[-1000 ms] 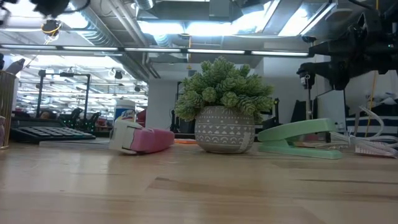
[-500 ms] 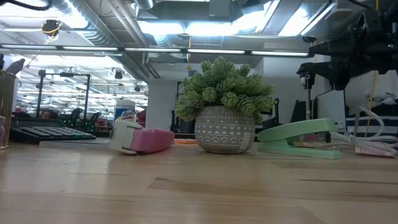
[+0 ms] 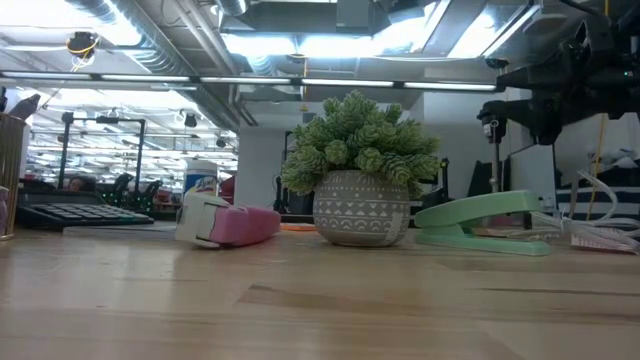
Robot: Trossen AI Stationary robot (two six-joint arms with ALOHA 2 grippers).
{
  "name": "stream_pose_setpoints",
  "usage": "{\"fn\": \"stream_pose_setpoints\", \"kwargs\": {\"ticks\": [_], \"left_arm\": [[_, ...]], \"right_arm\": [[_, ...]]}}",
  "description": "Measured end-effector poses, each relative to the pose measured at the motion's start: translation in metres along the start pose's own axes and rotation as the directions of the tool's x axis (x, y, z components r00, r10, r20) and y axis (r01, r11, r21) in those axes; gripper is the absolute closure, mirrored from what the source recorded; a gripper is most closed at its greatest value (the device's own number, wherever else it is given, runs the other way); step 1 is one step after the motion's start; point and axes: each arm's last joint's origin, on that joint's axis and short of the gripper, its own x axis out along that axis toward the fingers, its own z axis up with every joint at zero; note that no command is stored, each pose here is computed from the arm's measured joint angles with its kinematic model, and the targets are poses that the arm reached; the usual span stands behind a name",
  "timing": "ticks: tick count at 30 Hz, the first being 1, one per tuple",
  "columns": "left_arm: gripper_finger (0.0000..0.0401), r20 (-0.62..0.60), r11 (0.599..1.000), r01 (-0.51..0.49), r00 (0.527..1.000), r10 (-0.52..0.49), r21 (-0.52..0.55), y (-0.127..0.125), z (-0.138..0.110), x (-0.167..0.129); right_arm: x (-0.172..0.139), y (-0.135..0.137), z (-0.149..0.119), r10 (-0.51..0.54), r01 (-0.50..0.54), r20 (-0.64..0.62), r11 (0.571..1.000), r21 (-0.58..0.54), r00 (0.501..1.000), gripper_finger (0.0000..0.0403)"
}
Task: Screw lightbulb
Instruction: Insert the lightbulb into the lamp
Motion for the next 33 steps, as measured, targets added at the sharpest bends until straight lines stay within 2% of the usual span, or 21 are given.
{"fn": "stream_pose_setpoints", "kwargs": {"ticks": [9,11,13,15,23,29,33], "left_arm": [[0.0400,0.025,0.996,-0.082,0.996,0.083,-0.027,-0.001,0.011,0.021],[0.0400,0.031,0.994,-0.100,0.995,0.099,0.032,0.000,0.013,0.023],[0.0400,0.043,0.984,-0.115,0.993,0.110,0.139,0.001,0.015,0.026],[0.0400,0.066,0.972,-0.144,0.989,0.134,0.186,0.002,0.018,0.028],[0.0400,0.221,0.945,-0.326,0.923,0.314,0.018,0.019,0.038,0.019],[0.0400,0.321,0.930,-0.349,0.899,0.298,0.114,0.018,0.048,0.013],[0.0400,0.338,0.926,-0.350,0.896,0.287,0.141,0.016,0.054,0.010]], "right_arm": [[0.000,0.000,0.000,0.000,0.000,0.000,1.000,0.000,1.000,0.0137],[0.000,0.000,0.000,0.000,0.000,0.000,1.000,0.000,1.000,0.0137],[0.000,0.000,0.000,0.000,0.000,0.000,1.000,-0.003,1.000,0.0137],[0.000,0.000,0.000,0.000,0.000,0.000,1.000,-0.003,1.000,0.0137],[0.000,0.000,0.000,0.000,0.000,-0.001,1.000,-0.007,1.000,0.0137],[0.000,-0.001,-0.001,-0.005,0.005,-0.014,1.000,-0.007,1.000,0.0137],[0.000,-0.001,-0.003,-0.014,0.013,-0.037,1.000,-0.009,0.999,0.0137]]}}
